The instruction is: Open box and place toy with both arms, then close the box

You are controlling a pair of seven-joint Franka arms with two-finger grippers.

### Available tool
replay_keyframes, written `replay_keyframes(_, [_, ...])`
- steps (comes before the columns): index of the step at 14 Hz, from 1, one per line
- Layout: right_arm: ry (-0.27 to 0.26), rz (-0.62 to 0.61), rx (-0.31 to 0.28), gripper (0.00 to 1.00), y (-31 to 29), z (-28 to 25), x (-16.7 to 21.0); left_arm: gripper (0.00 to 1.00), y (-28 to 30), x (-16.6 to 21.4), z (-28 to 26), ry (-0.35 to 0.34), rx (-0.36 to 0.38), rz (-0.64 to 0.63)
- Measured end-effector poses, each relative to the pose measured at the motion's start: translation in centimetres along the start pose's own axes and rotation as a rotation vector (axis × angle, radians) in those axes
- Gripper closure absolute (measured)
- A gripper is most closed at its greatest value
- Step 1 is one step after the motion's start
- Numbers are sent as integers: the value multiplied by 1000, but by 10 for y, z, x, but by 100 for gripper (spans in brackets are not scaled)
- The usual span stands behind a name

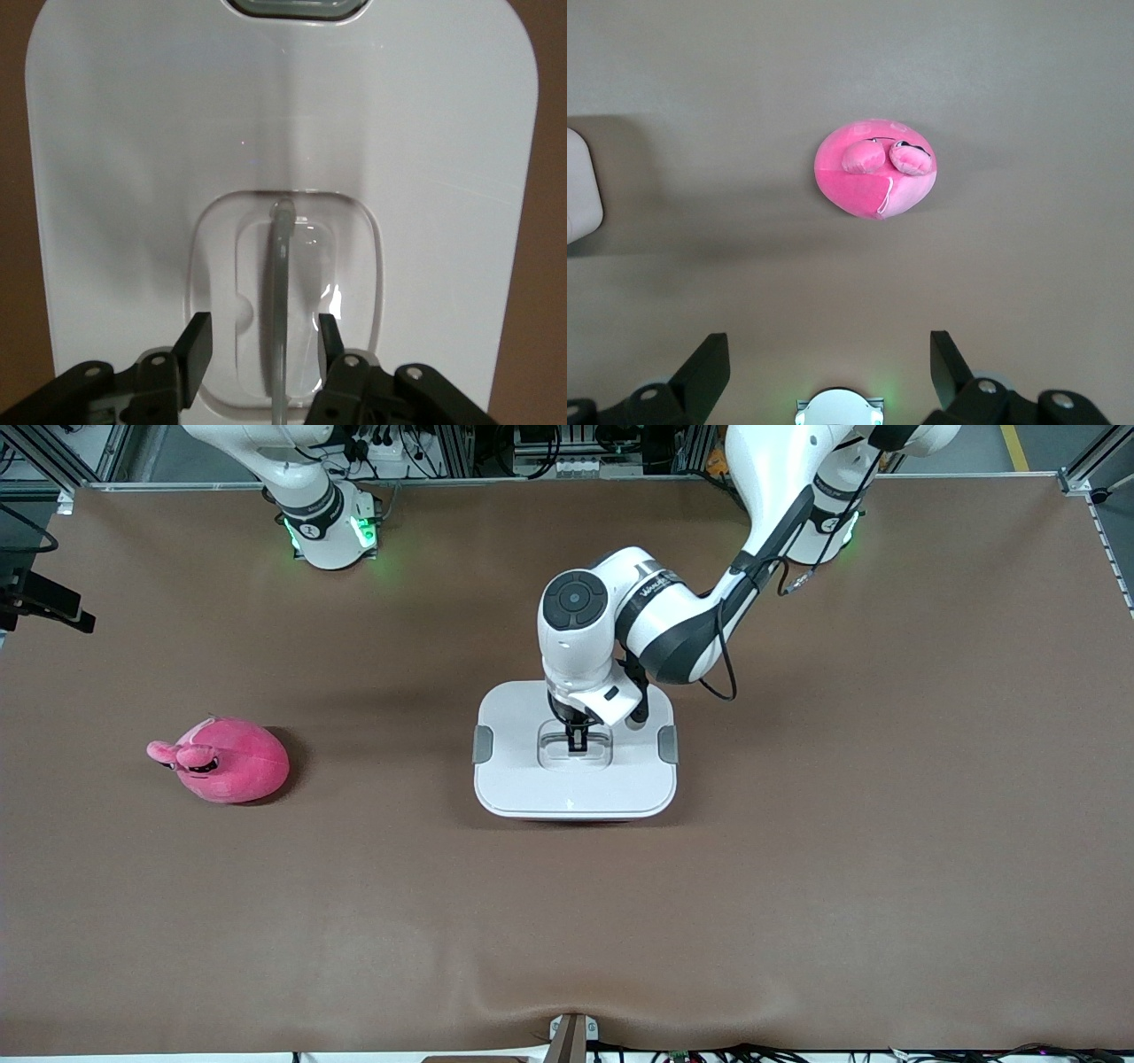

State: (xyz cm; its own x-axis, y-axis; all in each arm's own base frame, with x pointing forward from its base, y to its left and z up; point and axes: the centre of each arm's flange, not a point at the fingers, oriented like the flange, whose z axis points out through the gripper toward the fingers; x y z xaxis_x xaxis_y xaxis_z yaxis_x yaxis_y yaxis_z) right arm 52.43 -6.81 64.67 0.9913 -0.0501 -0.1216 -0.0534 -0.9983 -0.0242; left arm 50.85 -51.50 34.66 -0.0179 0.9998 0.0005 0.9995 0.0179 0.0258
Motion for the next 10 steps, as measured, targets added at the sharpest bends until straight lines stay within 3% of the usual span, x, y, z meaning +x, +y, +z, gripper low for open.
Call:
replay_keyframes(4, [-1,-1,0,0,0,0,0,59,-7,-7,2,1,2,11])
replay_keyframes(8, [-3,-1,0,0,-1,1,1,62,-7,-7,2,0,1,2])
replay_keyframes(10, [-3,-2,0,0,-1,1,1,71,-7,-7,1,0,1,1])
